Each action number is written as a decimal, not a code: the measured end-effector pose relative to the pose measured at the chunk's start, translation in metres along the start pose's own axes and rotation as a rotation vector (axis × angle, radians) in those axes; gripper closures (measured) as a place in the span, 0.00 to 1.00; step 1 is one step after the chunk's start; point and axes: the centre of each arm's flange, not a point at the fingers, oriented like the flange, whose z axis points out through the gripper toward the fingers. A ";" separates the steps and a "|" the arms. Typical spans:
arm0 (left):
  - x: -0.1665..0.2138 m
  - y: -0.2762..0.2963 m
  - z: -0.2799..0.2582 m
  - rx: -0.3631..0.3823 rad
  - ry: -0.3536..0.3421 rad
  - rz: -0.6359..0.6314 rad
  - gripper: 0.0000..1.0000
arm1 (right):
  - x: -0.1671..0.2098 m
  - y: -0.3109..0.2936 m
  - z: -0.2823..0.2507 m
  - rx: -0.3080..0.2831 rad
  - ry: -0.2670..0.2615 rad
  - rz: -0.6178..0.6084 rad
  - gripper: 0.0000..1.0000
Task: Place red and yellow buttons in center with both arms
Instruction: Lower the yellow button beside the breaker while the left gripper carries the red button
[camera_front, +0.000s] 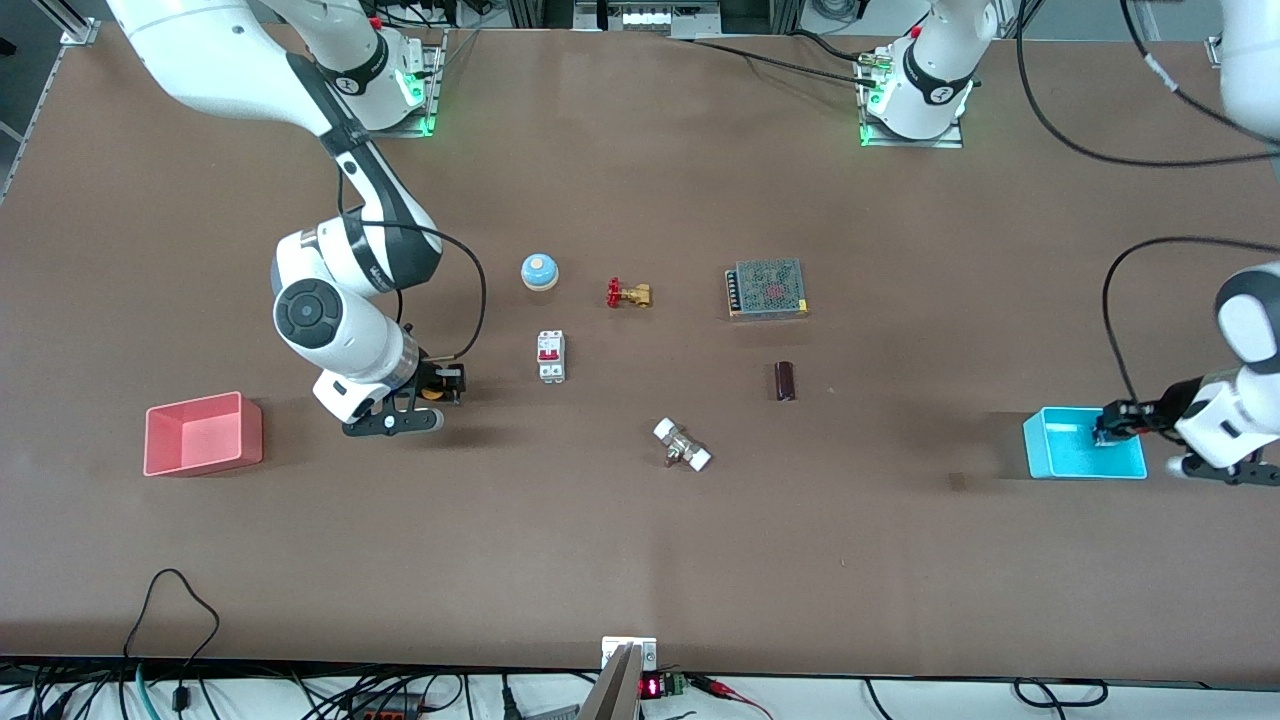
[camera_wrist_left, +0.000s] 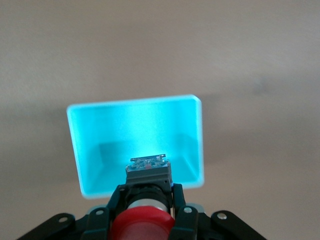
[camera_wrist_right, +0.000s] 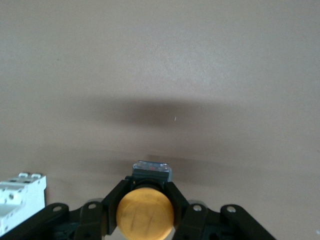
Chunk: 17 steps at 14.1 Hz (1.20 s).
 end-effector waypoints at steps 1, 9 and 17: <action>-0.007 0.013 -0.005 -0.007 -0.024 0.009 0.59 | 0.000 0.001 0.007 0.004 0.008 0.002 0.63; -0.053 0.170 0.056 0.005 -0.135 -0.033 0.59 | -0.004 0.002 0.024 0.011 0.011 0.003 0.55; -0.073 0.177 0.107 -0.004 -0.180 -0.022 0.59 | 0.006 0.004 0.008 0.020 0.057 0.009 0.28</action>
